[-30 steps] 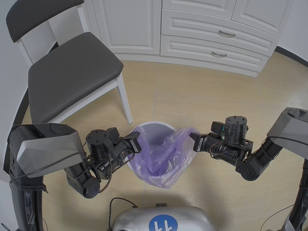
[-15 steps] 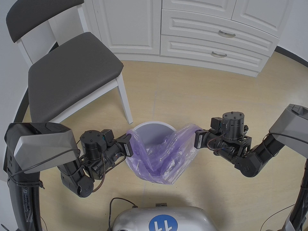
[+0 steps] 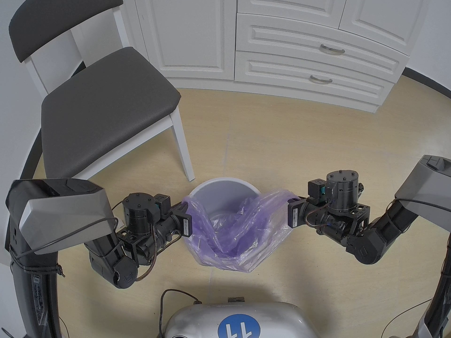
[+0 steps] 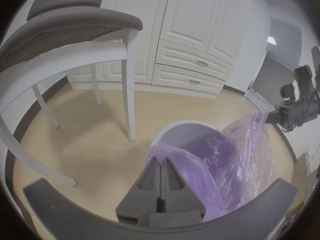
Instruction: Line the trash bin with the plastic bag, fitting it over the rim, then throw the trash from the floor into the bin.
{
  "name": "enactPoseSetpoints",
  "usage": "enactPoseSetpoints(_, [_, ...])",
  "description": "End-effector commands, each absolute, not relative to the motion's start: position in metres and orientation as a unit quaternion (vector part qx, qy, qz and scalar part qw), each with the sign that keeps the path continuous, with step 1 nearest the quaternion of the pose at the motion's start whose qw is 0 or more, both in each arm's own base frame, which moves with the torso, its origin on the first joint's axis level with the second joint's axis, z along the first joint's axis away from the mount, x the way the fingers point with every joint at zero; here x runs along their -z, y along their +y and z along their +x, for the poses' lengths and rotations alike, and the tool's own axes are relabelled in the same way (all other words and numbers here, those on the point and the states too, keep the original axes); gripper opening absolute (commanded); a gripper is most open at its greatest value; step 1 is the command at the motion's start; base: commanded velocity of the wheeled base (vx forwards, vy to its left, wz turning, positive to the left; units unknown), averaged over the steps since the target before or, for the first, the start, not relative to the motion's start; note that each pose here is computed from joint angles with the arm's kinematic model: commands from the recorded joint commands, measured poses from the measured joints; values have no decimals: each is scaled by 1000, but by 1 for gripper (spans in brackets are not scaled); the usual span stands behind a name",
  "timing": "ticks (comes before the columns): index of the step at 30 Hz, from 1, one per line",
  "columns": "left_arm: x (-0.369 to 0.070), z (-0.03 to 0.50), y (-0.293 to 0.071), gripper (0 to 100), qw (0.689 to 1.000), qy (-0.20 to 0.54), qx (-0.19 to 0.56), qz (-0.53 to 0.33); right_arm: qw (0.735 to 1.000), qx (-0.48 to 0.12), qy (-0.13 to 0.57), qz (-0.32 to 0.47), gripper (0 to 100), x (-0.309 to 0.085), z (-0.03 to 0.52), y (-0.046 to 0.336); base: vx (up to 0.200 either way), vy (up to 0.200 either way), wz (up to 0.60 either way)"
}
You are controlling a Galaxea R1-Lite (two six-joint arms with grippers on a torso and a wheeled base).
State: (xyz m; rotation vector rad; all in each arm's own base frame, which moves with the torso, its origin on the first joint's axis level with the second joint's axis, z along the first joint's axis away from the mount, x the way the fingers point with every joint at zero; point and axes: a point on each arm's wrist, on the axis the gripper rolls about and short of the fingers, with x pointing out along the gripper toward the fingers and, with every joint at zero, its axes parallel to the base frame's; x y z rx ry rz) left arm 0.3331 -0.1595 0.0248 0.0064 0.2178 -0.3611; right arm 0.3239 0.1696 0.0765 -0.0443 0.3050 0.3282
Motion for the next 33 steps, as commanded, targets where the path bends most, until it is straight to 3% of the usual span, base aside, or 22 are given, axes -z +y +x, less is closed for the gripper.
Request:
enactPoseSetpoints(1, [-25,333,-160,0,979,107,175,14,974,-157,158,-35,0,-73,321,168,0,0,0])
enactPoseSetpoints(5, [-31,337,-164,0,986,89,135,26,979,-132,150,-45,0,-71,324,168,0,0,0])
enactPoseSetpoints(17, [-31,340,-144,0,990,93,107,27,980,-120,152,-46,0,-72,326,160,0,0,0])
enactPoseSetpoints(33, [-35,340,-123,0,991,95,87,25,973,-99,180,-108,0,-59,328,134,0,0,0])
